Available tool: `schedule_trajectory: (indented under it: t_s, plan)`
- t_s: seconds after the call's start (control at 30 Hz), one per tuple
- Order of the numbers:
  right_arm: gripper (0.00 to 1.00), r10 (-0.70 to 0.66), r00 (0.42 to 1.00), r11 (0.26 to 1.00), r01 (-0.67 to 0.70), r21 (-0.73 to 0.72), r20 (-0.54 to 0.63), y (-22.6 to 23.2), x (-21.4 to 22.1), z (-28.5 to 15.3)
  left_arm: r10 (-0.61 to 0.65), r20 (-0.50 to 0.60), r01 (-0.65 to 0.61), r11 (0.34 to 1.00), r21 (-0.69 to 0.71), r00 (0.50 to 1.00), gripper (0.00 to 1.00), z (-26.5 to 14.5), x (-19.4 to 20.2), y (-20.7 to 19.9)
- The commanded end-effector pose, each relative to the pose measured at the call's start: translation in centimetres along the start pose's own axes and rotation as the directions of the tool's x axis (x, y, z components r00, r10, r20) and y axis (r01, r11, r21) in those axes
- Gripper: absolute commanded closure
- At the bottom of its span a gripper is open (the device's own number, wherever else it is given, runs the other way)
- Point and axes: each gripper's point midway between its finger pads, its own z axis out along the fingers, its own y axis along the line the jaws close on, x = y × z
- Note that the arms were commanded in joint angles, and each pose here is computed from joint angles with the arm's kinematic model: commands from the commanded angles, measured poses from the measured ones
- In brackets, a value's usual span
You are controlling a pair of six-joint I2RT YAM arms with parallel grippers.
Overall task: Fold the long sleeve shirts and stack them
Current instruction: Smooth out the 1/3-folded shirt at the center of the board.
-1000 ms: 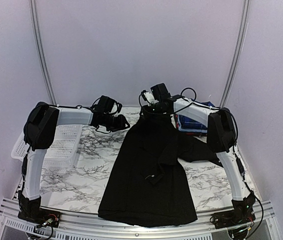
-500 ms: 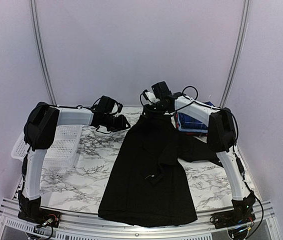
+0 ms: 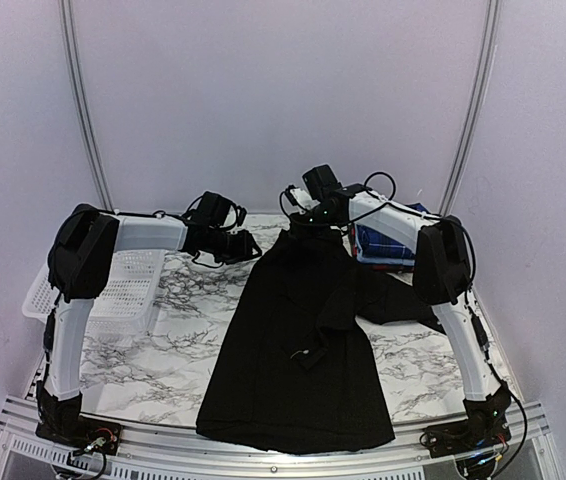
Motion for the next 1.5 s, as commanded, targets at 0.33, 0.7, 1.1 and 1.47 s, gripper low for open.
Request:
schedule_trajectory:
  t_s: [0.33, 0.7, 1.1, 1.47]
  plan:
    - [1.00, 0.178, 0.952, 0.906, -0.059, -0.420, 0.251, 1.6, -4.9, -1.3, 0.005, 0.013, -0.006, 1.000, 0.029, 1.000, 0.64, -0.8, -0.5, -1.4]
    - [1.00, 0.274, 0.883, 0.883, -0.074, -0.464, 0.381, 0.3, -6.5, -1.5, -0.010, -0.016, 0.010, 1.000, 0.027, 1.000, 0.65, 0.4, 1.2, -0.7]
    - [0.57, 0.215, 0.909, 0.951, -0.113, -0.287, 0.357, -2.1, -6.0, -1.0, -0.020, -0.040, 0.020, 1.000, 0.002, 0.999, 0.66, 1.0, 2.7, 0.3]
    - [0.49, 0.059, 0.956, 0.998, -0.062, 0.000, 0.287, -0.5, -2.3, -8.1, -0.010, -0.009, 0.010, 0.999, 0.042, 1.000, 0.66, -0.6, 1.4, -2.0]
